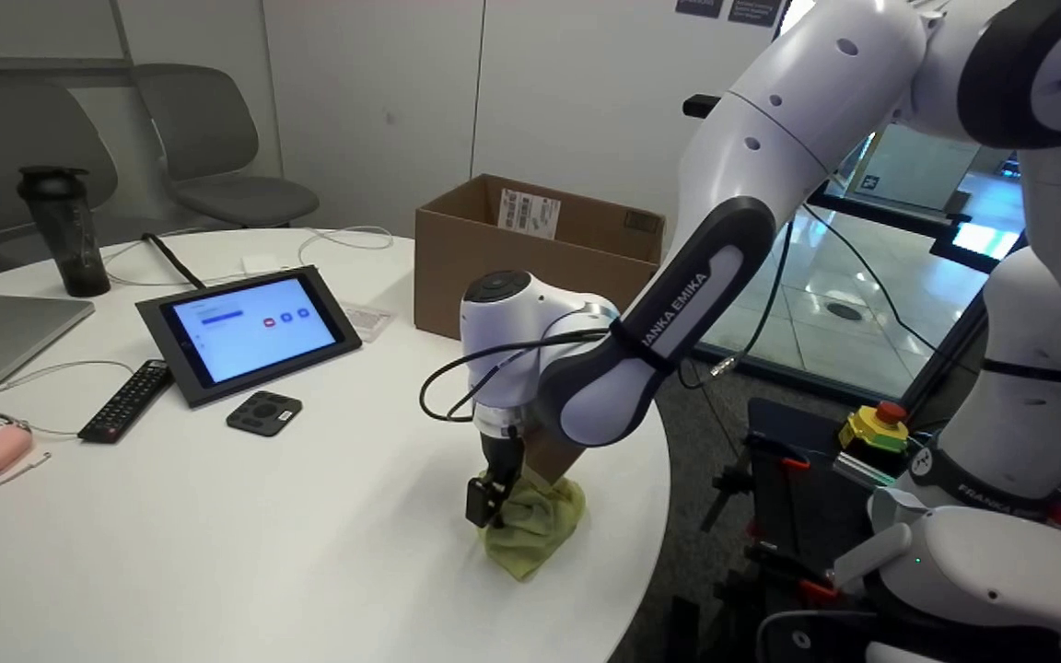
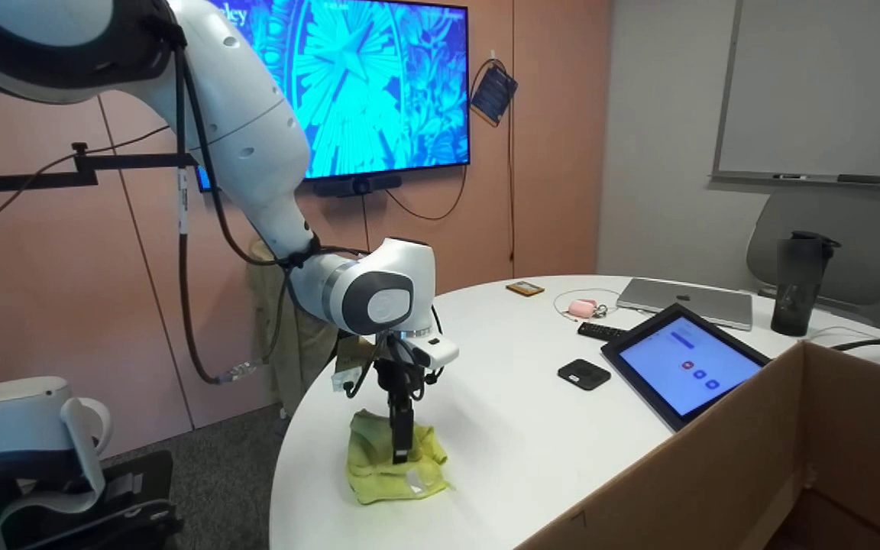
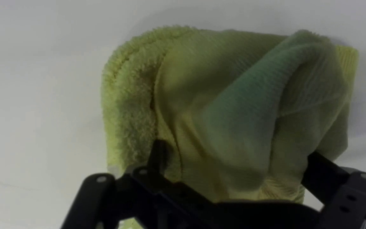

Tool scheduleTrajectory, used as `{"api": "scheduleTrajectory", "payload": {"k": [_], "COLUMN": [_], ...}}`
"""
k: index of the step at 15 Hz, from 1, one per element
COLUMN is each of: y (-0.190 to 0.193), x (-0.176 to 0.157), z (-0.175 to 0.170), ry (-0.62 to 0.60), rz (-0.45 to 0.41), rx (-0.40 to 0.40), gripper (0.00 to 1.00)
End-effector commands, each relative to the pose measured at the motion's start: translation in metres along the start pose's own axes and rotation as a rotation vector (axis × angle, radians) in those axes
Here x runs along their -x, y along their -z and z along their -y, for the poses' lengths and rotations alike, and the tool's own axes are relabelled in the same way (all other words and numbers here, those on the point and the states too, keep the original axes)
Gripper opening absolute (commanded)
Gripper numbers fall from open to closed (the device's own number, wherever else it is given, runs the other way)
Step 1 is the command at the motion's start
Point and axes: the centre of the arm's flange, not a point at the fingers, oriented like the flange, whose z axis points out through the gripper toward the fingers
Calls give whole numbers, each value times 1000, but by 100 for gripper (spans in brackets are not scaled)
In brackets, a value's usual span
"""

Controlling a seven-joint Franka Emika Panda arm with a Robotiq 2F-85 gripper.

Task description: Put the black marker on the green towel, fold the towel twice and place it inside the box

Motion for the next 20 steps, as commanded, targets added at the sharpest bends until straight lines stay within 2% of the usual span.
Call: {"api": "scheduleTrajectory", "payload": {"k": [1, 2, 3, 4, 5, 13, 16, 20], "y": [-16, -17, -19, -19, -18, 7, 23, 63], "x": [-10, -9, -9, -9, -9, -7, -3, -3], "z": [1, 1, 0, 0, -1, -6, -9, -18], "ry": [3, 4, 1, -3, -7, -21, -30, -51], "rz": [0, 0, 3, 1, 4, -7, 4, -21], "rx": [-11, -7, -8, -3, -4, -7, -18, -29], "gripper": [100, 100, 75, 74, 68, 7, 0, 2]}}
